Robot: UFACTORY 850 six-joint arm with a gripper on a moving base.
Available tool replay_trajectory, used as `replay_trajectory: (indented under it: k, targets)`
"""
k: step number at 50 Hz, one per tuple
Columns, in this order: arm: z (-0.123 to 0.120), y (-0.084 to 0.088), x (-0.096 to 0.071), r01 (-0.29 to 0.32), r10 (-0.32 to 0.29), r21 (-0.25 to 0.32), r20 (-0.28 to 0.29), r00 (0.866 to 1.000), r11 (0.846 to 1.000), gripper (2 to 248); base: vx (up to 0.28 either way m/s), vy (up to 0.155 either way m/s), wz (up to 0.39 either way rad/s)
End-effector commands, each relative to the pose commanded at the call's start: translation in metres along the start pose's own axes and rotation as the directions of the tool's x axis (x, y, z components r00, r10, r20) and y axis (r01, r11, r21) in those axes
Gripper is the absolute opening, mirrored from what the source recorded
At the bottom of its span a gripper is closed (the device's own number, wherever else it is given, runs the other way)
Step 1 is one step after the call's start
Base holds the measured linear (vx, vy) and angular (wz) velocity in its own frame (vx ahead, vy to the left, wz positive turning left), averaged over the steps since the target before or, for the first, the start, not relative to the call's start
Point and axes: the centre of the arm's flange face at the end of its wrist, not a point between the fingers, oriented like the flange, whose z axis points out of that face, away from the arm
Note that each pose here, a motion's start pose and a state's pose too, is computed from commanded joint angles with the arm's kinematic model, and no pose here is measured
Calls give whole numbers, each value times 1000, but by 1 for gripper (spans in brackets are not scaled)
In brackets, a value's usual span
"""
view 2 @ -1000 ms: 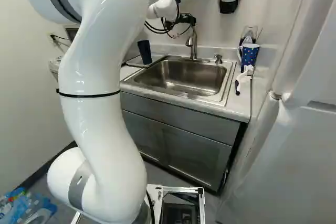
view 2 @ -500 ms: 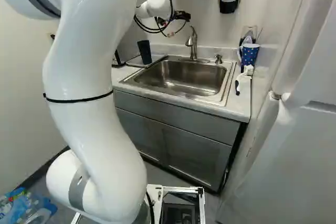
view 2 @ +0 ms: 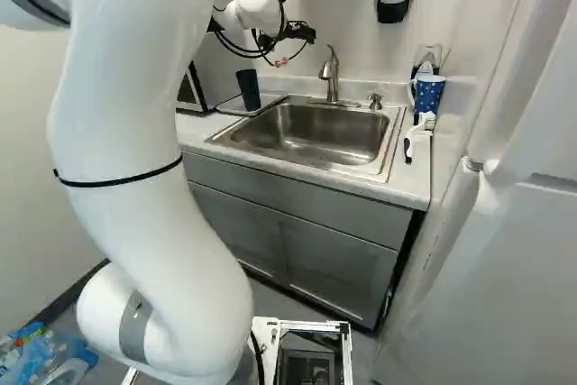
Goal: Rinse the cup and place it in the tray
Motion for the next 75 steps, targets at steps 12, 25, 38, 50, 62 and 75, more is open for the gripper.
replay_trajectory:
  k: [12, 25, 38, 50, 62, 75]
  targets:
    - [-13, -15, -11, 10, -11, 17, 85, 996, 1000, 247, 0, 0, 0]
    - [-29, -29, -24, 21, -28, 35, 187, 982, 999, 247, 0, 0, 0]
    - [-44, -36, -38, 29, -40, 42, 294, 955, 999, 247, 0, 0, 0]
    - [-47, -36, -47, 28, -40, 35, 392, 919, 999, 247, 0, 0, 0]
    - [-52, -36, -56, 5, -18, 29, 498, 867, 1000, 247, 0, 0, 0]
    - [-59, -36, -66, -33, 14, 19, 612, 791, 999, 247, 0, 0, 0]
